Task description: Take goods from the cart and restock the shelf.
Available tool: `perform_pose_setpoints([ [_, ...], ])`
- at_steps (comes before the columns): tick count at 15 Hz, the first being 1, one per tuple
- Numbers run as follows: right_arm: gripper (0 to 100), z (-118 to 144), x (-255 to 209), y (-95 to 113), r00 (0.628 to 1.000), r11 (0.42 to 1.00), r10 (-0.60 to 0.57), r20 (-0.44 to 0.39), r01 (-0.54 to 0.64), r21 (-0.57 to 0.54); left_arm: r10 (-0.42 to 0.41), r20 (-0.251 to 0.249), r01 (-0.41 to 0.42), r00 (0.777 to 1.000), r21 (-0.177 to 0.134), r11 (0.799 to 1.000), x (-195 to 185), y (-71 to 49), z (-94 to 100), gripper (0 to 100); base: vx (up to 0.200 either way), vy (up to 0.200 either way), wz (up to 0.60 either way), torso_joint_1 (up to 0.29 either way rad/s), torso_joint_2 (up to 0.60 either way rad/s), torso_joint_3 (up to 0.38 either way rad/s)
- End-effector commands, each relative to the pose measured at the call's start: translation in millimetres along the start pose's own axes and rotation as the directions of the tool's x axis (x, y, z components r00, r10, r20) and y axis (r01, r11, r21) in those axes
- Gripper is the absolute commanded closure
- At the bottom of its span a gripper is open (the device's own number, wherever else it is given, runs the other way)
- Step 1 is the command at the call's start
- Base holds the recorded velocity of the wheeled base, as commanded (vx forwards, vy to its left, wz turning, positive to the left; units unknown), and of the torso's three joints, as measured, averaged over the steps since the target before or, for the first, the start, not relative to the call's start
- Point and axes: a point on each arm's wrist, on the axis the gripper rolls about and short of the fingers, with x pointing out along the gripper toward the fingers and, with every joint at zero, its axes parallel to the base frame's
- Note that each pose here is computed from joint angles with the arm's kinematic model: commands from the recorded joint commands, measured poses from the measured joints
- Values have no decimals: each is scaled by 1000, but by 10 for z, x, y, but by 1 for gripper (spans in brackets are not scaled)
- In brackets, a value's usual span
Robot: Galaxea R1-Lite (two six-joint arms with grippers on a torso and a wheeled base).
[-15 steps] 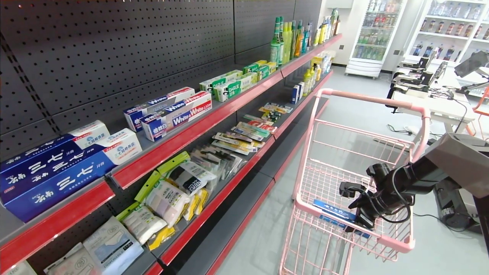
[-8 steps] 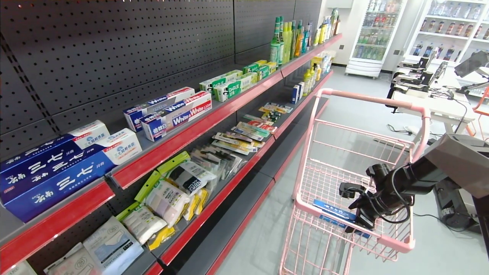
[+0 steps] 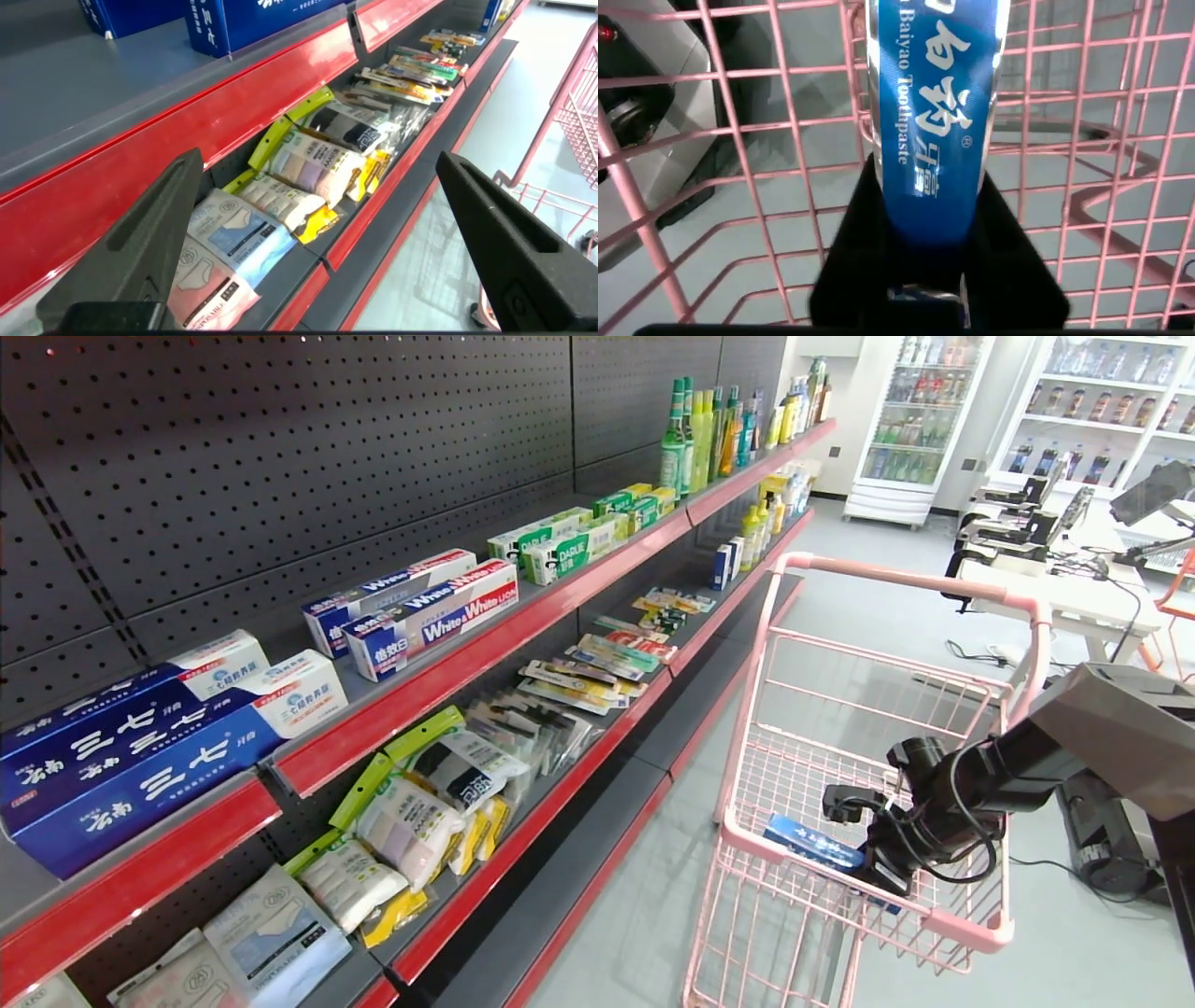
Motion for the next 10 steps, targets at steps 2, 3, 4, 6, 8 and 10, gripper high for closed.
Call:
perform_pose_setpoints([
  [2,100,-4,-1,25,1000,1000,12,-24,-12,6,0,-1,0,1000,0,1000,1,0,1,0,0,0,0,0,0,0],
  [3,100,-10,-3,33,999,1000,18,-37,-17,17,1,-1,-1,1000,0,1000,1,0,1,0,0,0,0,0,0,0],
  [4,100,-18,-12,26,999,999,15,-38,-13,37,1,-1,-1,1000,0,1000,1,0,1,0,0,0,0,0,0,0],
  [6,100,-28,-60,-45,1000,995,-12,-27,15,98,0,-1,0,1000,0,1000,1,0,1,0,0,0,0,0,0,0],
  [8,100,34,-234,-199,997,988,-83,7,81,128,0,-1,0,1000,0,1000,1,0,1,0,0,0,0,0,0,0],
  [10,100,152,-415,-318,988,967,-151,42,138,216,0,-1,0,1000,0,1000,1,0,1,0,0,0,0,0,0,0],
])
